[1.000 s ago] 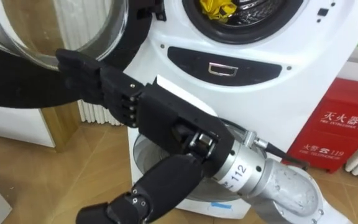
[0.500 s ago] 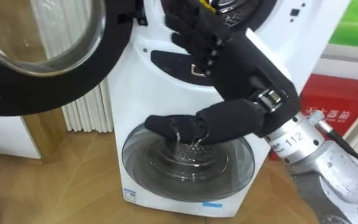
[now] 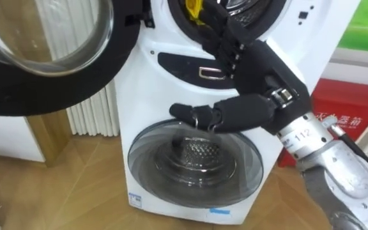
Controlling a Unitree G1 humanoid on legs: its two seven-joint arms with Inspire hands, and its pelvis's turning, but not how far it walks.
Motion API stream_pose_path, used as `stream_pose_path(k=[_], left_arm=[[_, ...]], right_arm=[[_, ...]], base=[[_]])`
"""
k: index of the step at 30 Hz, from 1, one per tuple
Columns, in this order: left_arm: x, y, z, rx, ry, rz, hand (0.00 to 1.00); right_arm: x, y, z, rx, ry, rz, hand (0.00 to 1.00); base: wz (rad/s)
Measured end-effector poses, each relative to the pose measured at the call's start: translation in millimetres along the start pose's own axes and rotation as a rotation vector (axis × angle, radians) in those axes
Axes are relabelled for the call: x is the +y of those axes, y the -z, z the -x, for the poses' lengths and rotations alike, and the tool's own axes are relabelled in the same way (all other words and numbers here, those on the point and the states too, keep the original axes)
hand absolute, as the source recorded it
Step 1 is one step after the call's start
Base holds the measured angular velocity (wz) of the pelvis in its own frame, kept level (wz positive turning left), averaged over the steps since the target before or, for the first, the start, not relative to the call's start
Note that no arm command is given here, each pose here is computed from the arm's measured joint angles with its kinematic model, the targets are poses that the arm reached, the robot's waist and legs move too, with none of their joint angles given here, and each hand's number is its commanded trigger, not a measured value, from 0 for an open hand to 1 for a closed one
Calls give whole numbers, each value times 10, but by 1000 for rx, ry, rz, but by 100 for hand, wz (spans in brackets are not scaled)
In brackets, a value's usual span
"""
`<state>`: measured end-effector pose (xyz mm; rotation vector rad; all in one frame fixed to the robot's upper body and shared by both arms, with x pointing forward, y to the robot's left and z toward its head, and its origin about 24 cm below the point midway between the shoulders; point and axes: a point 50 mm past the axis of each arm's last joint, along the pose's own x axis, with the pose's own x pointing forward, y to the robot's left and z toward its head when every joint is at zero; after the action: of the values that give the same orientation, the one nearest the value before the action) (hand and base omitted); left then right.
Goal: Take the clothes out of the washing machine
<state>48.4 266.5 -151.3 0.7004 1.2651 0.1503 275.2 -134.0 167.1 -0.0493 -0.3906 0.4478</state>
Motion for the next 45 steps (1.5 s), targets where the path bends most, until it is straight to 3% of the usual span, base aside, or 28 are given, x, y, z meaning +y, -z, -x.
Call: stream_pose_path(k=[16,20,30,37,45], left_arm=[[-104,310,65,117,42,66,0],[18,411,51,146,22,89,0],[273,-144,-104,-16,-50,112,0],[304,-311,-122,-62,-70,113,0],[161,119,-35,73,-85,102,0]], right_arm=[[-258,152,32,71,213,35,0],[-314,127,29,60,262,46,0],[-366,169,53,82,328,105,0],[-405,190,64,95,345,128,0],[-411,112,40,61,346,126,0]], base=[[14],[-9],[-11],[-12],[18]])
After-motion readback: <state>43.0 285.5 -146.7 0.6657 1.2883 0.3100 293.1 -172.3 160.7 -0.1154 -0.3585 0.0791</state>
